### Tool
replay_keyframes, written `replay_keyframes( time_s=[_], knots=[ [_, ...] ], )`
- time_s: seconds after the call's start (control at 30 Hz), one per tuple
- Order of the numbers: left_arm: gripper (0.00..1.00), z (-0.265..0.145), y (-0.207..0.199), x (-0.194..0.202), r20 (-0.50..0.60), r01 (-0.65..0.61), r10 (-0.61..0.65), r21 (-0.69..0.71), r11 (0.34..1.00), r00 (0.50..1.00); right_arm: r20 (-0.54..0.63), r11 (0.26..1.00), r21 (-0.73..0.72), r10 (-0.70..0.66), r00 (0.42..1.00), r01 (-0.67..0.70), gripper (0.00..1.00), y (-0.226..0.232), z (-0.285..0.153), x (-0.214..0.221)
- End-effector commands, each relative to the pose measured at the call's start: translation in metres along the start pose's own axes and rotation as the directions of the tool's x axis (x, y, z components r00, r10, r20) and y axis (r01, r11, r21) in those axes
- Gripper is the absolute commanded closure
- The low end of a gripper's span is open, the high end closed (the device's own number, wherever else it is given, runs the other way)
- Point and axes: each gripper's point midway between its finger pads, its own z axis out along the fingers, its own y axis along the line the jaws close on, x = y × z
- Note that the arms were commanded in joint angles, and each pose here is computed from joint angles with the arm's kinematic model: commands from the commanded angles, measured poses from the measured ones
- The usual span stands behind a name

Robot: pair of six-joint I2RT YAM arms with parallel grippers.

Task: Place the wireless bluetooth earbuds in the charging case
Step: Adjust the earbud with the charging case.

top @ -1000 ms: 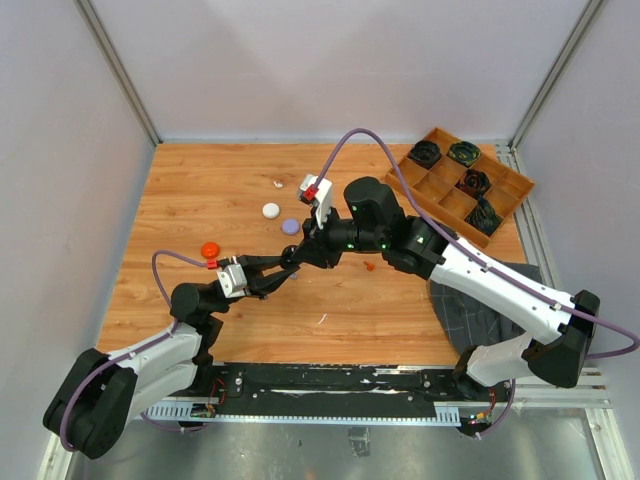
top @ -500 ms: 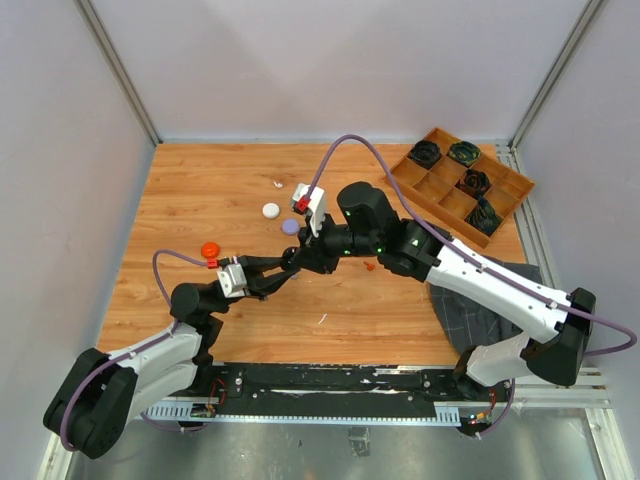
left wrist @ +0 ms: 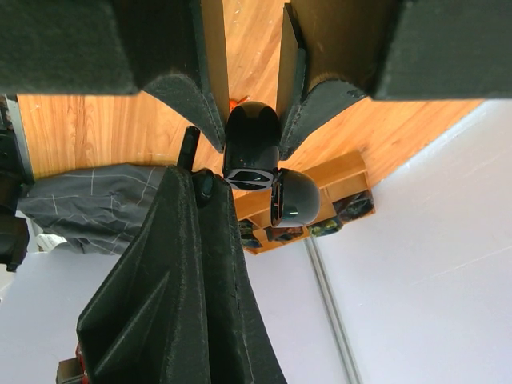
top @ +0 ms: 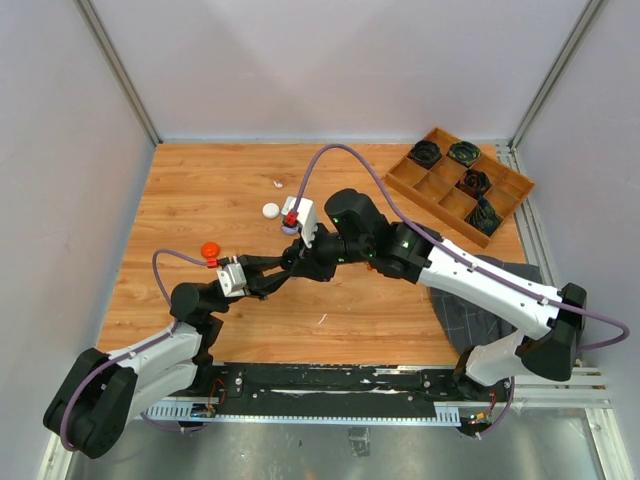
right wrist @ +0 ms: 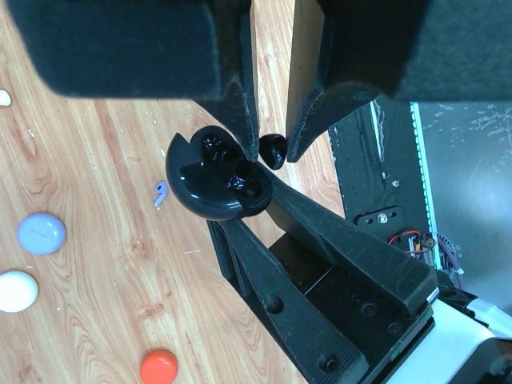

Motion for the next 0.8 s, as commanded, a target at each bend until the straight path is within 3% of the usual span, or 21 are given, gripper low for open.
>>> replay_keyframes(
  time_s=[0.0,0.37,0.77],
  knots=[
    [1.0,0.005,0.001,-0.016,0.049,-0.044,0.044,0.017,0.999,0.998,0.06,0.998,0.013,-0.054,0.997,0.054,0.99,0.004,-0.015,-0.024],
    [1.0,0.005,-0.001,-0.014,0.043,-0.04,0.039,0.023,0.999,0.998,0.159,0.996,0.052,-0.081,0.984,0.074,0.99,0.004,-0.034,-0.044],
    [1.0,0.005,-0.002,-0.017,0.05,-0.039,0.037,0.033,0.999,0.998,0.111,0.996,0.052,-0.072,0.991,0.067,0.99,-0.001,-0.018,-0.029]
  ],
)
